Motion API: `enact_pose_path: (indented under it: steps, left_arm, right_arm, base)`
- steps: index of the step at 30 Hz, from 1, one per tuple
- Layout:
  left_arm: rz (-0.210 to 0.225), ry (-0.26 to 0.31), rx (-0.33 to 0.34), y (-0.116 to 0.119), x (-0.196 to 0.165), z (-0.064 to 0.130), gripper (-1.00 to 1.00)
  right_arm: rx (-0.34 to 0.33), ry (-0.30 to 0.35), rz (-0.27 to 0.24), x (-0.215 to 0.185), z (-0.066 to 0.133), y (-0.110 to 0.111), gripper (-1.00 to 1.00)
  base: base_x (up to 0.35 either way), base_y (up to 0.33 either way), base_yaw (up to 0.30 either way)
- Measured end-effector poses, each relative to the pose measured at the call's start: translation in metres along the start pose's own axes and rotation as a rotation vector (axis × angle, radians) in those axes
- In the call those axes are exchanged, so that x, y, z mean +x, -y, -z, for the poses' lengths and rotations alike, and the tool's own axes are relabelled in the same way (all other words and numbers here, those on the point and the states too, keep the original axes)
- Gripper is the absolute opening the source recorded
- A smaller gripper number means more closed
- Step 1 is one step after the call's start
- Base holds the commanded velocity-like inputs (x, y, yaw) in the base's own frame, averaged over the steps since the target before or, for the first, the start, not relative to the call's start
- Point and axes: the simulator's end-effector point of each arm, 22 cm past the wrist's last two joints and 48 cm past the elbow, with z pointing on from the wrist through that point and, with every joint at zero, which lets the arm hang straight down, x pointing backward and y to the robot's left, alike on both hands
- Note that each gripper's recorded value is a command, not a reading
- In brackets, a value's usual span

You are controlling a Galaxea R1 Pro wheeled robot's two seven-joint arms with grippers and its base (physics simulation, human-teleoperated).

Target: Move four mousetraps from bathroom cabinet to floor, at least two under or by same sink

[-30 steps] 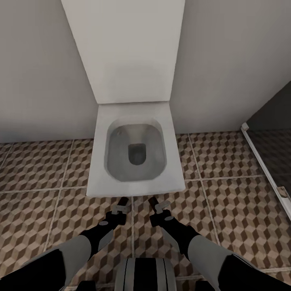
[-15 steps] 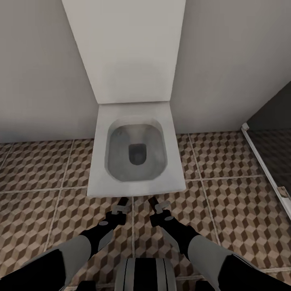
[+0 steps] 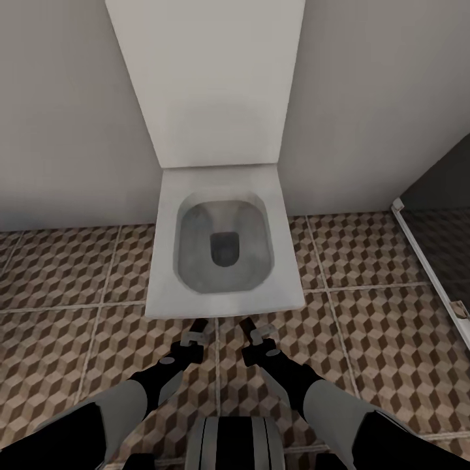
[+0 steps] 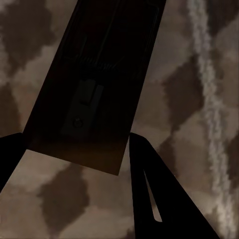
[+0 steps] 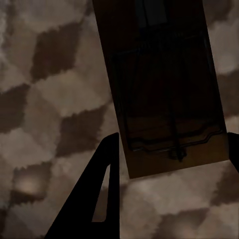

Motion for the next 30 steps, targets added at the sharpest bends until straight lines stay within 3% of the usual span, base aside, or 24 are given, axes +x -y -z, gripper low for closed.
enact_pose_path:
  steps: [11, 12, 30]
  left_arm:
    - [0.000, 0.000, 0.000, -0.0002, 0.0001, 0.0000, -1.00]
    - [0.000, 0.000, 0.000, 0.0000, 0.0001, 0.0000, -1.00]
    - [0.000, 0.000, 0.000, 0.0000, 0.0001, 0.0000, -1.00]
  right_arm:
    - [-0.001, 0.000, 0.001, -0.0001, 0.0000, -0.0010, -1.00]
    - [-0.001, 0.000, 0.001, -0.0002, 0.0000, -0.0011, 1.00]
    - [-0.001, 0.001, 0.000, -0.0003, 0.0000, -0.0010, 1.00]
  base:
    - [0.000, 0.000, 0.000]
    - [0.000, 0.000, 0.000]
    - [0.000, 0.000, 0.000]
